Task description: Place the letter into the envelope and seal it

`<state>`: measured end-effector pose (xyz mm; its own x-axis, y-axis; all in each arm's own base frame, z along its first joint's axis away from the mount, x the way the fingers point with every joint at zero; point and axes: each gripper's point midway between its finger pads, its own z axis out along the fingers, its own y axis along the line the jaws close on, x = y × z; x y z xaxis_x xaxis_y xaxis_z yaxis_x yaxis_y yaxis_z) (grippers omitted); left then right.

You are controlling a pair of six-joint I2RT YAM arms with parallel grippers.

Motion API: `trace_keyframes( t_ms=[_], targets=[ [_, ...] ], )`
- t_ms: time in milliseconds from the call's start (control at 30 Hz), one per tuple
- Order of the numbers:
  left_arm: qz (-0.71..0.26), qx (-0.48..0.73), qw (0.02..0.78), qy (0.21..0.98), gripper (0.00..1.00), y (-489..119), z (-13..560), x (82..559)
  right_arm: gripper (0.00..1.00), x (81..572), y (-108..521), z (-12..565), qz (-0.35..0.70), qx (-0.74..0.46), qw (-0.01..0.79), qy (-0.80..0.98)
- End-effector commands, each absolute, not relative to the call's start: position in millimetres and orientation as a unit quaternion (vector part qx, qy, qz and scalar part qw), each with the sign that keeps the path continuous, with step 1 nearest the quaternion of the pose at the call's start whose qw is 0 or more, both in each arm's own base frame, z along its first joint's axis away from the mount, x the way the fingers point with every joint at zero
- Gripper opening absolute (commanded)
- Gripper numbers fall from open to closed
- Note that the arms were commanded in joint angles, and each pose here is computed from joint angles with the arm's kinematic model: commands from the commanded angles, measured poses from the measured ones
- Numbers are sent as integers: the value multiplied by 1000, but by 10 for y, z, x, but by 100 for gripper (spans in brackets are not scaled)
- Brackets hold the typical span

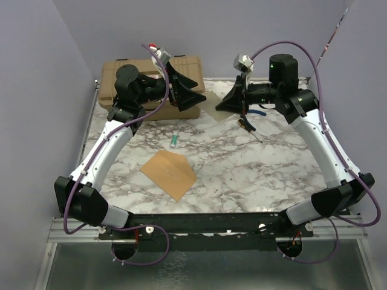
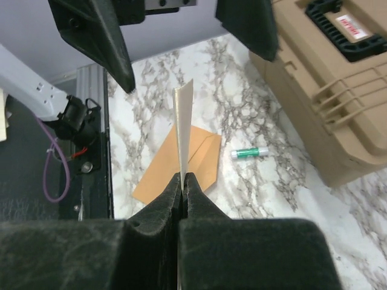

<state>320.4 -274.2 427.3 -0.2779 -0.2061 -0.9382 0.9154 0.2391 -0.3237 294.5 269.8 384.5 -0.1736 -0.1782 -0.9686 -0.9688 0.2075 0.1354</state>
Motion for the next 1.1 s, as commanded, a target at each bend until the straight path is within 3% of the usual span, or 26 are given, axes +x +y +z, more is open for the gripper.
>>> trace_keyframes(
  t_ms=[0, 67, 167, 300, 400, 500, 600, 700, 867, 933, 1067],
  targets=[
    [-532, 320, 516, 590, 99, -2872, 4244, 3137, 0, 2871, 2833, 3604, 424, -479, 421, 643],
    [-537, 339, 498, 591, 90, -2931, 4150, 3061, 0, 2849, 2869, 3580, 426, -485, 413, 642],
    [-562, 375, 454, 580, 59, -2977, 4027, 2880, 0, 2809, 2910, 3560, 431, -497, 401, 638],
    [-577, 384, 424, 583, 31, -2991, 3908, 2817, 0, 2774, 2953, 3531, 435, -505, 389, 636],
    [-575, 383, 418, 589, 22, -2986, 3832, 2827, 0, 2764, 2958, 3538, 435, -508, 389, 634],
    [-568, 377, 427, 593, 1, -2981, 3835, 2863, 0, 2744, 2956, 3568, 436, -510, 390, 630],
    [-553, 364, 456, 595, 0, -2971, 3958, 2950, 1, 2777, 2951, 3684, 432, -498, 407, 632],
    [-525, 332, 513, 593, 0, -2907, 4220, 3081, 37, 3006, 2892, 4007, 404, -432, 478, 649],
    [-540, 237, 596, 546, 0, -2774, 4832, 3166, 85, 3131, 2700, 4808, 424, -282, 634, 582],
    [-551, 186, 619, 528, 0, -2709, 5056, 3223, 93, 3111, 2668, 5027, 455, -239, 662, 545],
    [-583, 62, 647, 488, 0, -2529, 5412, 3373, 98, 3203, 2588, 5287, 522, -131, 678, 501]
  ],
)
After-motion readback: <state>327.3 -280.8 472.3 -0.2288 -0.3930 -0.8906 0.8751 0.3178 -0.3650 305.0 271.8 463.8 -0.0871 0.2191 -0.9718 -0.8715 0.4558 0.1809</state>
